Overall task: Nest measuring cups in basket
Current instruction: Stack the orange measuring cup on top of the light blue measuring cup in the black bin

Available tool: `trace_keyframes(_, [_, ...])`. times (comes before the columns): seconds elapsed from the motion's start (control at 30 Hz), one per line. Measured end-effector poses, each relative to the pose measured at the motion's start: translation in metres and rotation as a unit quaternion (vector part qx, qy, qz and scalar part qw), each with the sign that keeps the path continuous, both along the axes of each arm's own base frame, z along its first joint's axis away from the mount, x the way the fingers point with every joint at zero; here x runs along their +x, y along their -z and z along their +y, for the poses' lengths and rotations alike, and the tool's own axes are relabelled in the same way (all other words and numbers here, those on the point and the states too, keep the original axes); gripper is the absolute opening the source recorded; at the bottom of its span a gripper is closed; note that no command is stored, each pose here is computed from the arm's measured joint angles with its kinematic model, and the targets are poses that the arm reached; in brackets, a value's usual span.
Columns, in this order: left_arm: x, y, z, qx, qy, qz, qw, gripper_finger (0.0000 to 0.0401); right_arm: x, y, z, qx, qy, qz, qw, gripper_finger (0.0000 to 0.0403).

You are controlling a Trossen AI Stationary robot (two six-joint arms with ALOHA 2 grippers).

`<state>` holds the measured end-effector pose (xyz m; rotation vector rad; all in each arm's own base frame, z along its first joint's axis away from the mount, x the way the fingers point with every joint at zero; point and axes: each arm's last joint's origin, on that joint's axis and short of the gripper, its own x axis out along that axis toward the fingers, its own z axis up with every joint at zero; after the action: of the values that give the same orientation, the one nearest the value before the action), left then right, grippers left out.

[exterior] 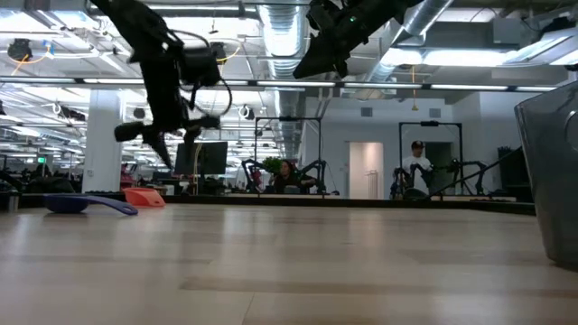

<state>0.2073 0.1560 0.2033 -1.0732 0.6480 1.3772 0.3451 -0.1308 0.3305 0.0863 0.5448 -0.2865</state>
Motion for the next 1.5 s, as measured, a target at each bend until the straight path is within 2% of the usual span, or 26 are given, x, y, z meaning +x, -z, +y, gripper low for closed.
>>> trace_keyframes(0.17, [-0.006,0.017,-0.004,-0.070,-0.014,0.083,0.994,0.0126,-0.002,0.003,0.001,0.005,0.000,0.016,1.000,0.0031])
trace_keyframes(0.4, [-0.010,0.014,0.001,-0.022,-0.061,0.103,0.993,0.0106,-0.004,0.006,0.001,0.012,-0.002,0.037,0.999,0.0021])
trace_keyframes(0.67, [-0.020,0.016,0.003,-0.059,-0.087,0.111,0.988,0.0105,-0.006,0.009,0.003,0.004,-0.023,0.058,0.998,0.0032])
trace_keyframes(0.77, [-0.017,0.016,0.004,-0.058,-0.108,0.084,0.989,0.0105,-0.006,0.009,0.003,0.003,-0.024,0.058,0.998,0.0035])
trace_keyframes(0.9, [-0.006,0.015,0.010,-0.040,-0.140,0.011,0.989,0.0105,-0.006,0.009,0.002,0.001,-0.023,0.055,0.998,0.0033])
trace_keyframes(1.03, [0.001,0.012,0.015,-0.006,-0.087,-0.002,0.996,0.0105,-0.005,0.008,0.002,-0.014,-0.034,0.058,0.998,0.0027])
trace_keyframes(1.17, [0.007,0.008,0.020,0.024,-0.091,-0.042,0.995,0.0105,-0.005,0.008,0.002,-0.016,-0.035,0.058,0.998,0.0022])
trace_keyframes(1.27, [0.017,0.002,0.027,0.048,-0.088,-0.114,0.988,0.0105,-0.005,0.008,0.002,-0.015,-0.035,0.058,0.998,0.0021])
trace_keyframes(1.4, [0.031,-0.011,0.035,0.109,-0.060,-0.189,0.974,0.0105,-0.005,0.008,0.002,-0.015,-0.035,0.058,0.998,0.0026])
trace_keyframes(1.5, [0.036,-0.015,0.034,0.113,-0.049,-0.216,0.969,0.0105,-0.005,0.008,0.002,-0.015,-0.035,0.059,0.998,0.0033])
